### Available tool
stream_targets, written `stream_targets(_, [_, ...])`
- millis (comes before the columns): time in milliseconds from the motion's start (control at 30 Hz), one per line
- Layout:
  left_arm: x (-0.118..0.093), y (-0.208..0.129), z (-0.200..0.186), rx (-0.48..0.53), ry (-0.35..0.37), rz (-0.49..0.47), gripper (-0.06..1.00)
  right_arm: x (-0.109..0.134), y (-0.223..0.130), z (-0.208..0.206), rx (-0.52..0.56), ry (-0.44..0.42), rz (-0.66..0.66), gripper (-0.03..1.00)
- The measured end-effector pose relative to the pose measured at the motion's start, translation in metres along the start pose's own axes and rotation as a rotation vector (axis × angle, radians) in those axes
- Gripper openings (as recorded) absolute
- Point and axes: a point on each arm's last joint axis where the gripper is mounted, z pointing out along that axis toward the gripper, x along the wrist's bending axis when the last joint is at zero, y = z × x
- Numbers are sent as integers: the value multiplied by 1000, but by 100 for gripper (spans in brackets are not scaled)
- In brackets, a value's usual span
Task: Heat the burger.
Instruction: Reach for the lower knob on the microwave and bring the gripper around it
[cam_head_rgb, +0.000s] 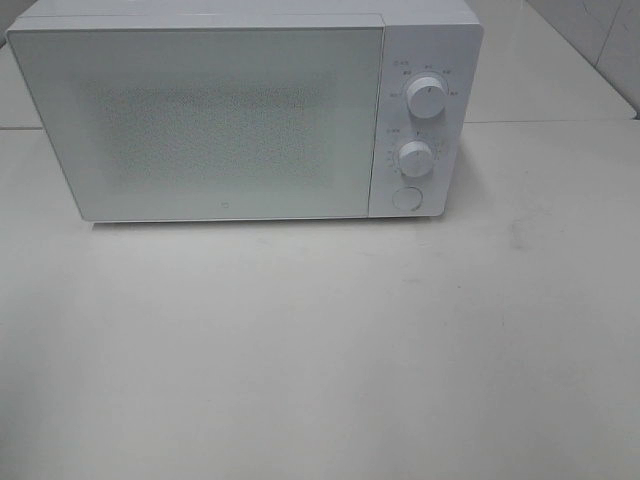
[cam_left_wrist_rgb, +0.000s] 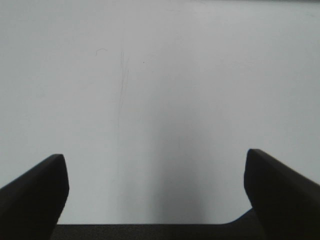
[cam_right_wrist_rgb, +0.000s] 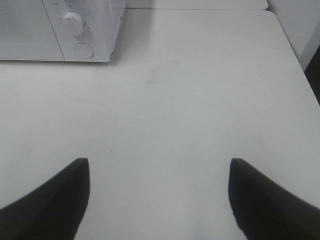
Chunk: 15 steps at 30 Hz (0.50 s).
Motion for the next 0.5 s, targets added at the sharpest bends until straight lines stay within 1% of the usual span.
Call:
stream_targets(167, [0, -10, -12, -44, -2, 3, 87, 0, 0, 0, 0, 0, 0, 74])
stream_targets(300, [0, -22, -14, -38, -4, 19, 87, 0, 0, 0, 0, 0, 0, 74])
stream_targets(500, [0, -25, -17, -64, -6, 26, 87, 0, 0, 0, 0, 0, 0, 74])
